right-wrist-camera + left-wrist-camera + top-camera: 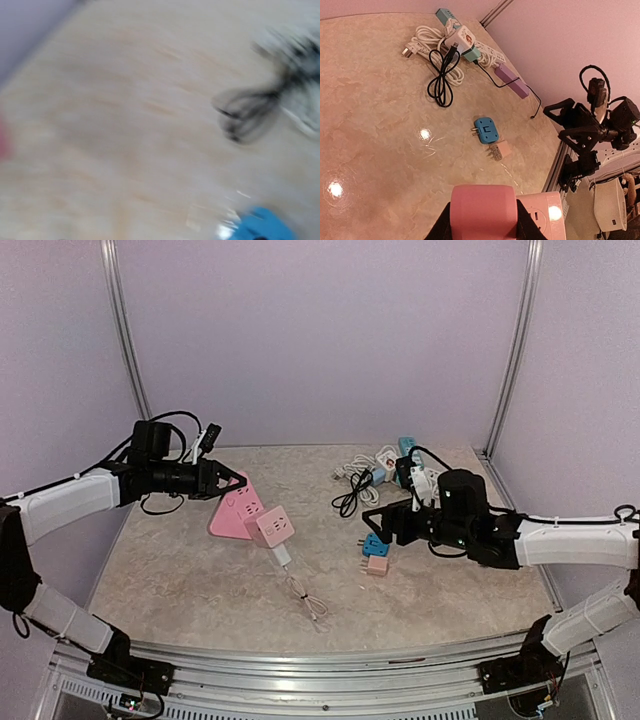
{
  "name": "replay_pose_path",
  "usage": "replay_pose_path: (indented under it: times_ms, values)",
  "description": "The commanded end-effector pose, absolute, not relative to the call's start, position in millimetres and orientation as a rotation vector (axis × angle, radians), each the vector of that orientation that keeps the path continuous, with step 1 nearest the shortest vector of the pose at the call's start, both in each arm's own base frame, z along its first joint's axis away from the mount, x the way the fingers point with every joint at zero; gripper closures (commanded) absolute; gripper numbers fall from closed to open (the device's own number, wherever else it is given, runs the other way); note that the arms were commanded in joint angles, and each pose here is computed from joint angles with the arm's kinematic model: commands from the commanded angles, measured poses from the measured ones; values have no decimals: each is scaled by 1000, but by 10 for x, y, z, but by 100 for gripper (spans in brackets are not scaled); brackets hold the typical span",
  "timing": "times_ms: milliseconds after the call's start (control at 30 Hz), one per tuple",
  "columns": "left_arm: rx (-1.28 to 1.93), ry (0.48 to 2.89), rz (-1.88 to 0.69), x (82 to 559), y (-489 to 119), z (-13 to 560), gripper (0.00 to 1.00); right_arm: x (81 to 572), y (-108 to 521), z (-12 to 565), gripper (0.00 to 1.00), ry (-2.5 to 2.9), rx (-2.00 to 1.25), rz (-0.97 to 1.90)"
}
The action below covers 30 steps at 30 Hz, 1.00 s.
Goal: Pull the plug off the socket
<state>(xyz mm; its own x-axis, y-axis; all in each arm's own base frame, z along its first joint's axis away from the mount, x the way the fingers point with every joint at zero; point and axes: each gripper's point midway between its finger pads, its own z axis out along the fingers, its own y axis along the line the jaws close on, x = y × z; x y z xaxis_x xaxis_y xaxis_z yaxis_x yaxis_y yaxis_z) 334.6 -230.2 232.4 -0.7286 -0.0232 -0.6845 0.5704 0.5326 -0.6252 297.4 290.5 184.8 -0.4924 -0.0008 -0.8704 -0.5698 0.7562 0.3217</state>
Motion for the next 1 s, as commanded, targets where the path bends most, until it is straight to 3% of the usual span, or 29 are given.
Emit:
replay_pose_path:
  times_ms: [0, 500, 967]
  values:
    - [444, 2077, -1321, 3337, -2387, 2442, 100, 2697, 3206, 2117, 21, 1848, -510, 770]
    - [413, 2117, -1318, 3368, -2379, 2332, 100, 2213, 4369, 1935, 22, 1836, -741, 854]
    - [419, 2110, -1302, 3360, -2373, 2351, 100, 2210, 4662, 1520, 28, 1945, -765, 755]
